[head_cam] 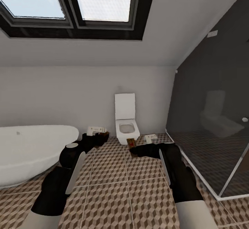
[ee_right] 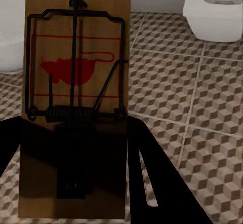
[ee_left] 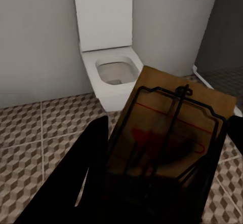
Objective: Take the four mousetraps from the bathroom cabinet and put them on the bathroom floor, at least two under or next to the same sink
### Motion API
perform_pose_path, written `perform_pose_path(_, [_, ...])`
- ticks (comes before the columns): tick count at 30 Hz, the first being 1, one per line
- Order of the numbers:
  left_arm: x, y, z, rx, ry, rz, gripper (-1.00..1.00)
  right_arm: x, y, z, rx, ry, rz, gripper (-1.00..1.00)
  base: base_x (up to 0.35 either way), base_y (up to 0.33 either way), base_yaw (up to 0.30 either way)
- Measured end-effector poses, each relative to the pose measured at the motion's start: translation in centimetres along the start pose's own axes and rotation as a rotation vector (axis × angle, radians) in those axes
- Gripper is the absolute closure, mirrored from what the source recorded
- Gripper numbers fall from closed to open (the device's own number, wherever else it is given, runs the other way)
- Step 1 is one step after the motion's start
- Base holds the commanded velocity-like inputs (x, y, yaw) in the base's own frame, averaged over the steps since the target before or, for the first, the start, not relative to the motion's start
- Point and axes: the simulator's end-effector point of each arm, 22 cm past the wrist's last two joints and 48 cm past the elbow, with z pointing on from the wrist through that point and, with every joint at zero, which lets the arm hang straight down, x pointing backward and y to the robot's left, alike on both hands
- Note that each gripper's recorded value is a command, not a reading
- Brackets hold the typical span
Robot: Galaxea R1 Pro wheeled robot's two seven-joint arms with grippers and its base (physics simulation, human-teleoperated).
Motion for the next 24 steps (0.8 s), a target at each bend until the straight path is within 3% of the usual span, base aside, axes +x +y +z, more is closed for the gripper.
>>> perform_pose_path(24, [-1.6, 0.0, -0.7, -0.003, -0.048, 0.003, 1.0, -0.1, 0.3, -0.3, -0.001, 0.0, -0.005, 1.0, 0.0, 0.0, 0.275])
